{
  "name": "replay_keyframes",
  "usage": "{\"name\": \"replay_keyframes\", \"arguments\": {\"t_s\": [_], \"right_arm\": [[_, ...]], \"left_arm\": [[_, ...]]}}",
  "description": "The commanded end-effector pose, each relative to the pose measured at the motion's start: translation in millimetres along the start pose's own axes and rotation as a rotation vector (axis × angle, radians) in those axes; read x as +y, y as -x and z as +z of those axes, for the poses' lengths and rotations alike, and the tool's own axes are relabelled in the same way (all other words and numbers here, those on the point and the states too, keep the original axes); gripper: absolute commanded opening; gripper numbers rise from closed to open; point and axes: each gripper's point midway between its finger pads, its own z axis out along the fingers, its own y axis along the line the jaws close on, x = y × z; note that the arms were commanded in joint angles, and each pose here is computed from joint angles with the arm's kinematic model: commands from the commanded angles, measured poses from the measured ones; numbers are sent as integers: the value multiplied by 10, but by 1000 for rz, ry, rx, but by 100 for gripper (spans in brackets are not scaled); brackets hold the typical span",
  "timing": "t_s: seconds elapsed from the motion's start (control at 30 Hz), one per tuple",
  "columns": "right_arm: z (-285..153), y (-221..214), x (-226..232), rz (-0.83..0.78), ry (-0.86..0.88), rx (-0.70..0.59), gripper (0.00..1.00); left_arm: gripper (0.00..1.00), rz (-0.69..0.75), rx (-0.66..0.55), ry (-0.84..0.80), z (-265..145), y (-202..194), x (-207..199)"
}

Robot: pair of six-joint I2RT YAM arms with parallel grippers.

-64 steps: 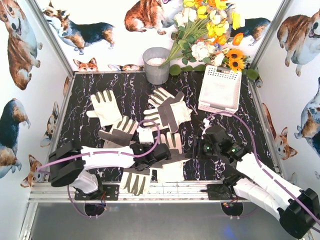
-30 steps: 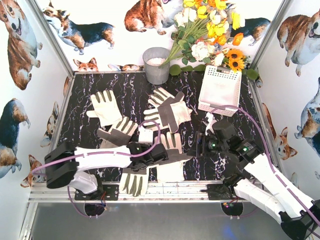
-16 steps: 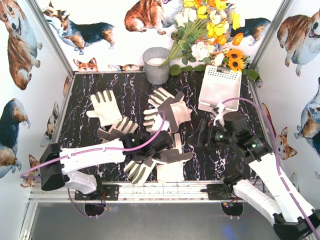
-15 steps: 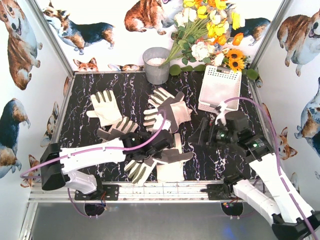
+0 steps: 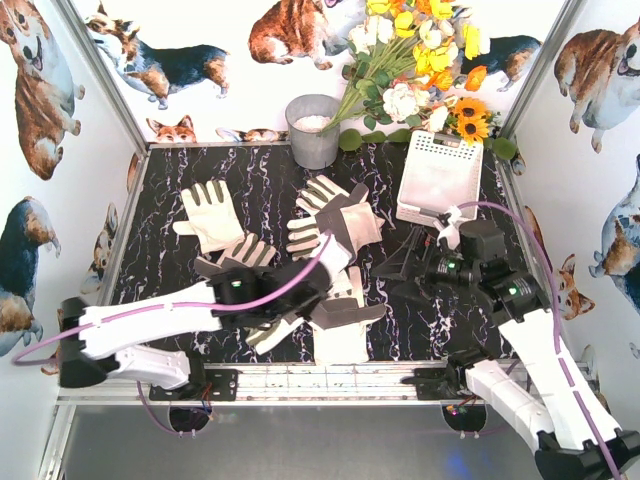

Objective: Put the gloves into the storage basket
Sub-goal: Pick up the glove from the center of the board, then turn over the glove.

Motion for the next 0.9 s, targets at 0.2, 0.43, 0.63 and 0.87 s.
{"name": "replay_keyframes", "arguments": {"t_s": [0.2, 0.43, 0.63, 0.87], "right_arm": [[-94, -160, 386, 198, 267, 25, 92], [76, -255, 457, 246, 297, 35, 92], [349, -397, 415, 239, 261, 132, 82], [398, -402, 448, 217, 309, 149, 66]], "left_arm": [[0, 187, -243, -224, -390, 357, -178], [0, 226, -279, -307, -358, 432, -362], [0, 276, -284, -318, -300, 513, -435], [0, 358, -265, -361, -276, 583, -553]]}}
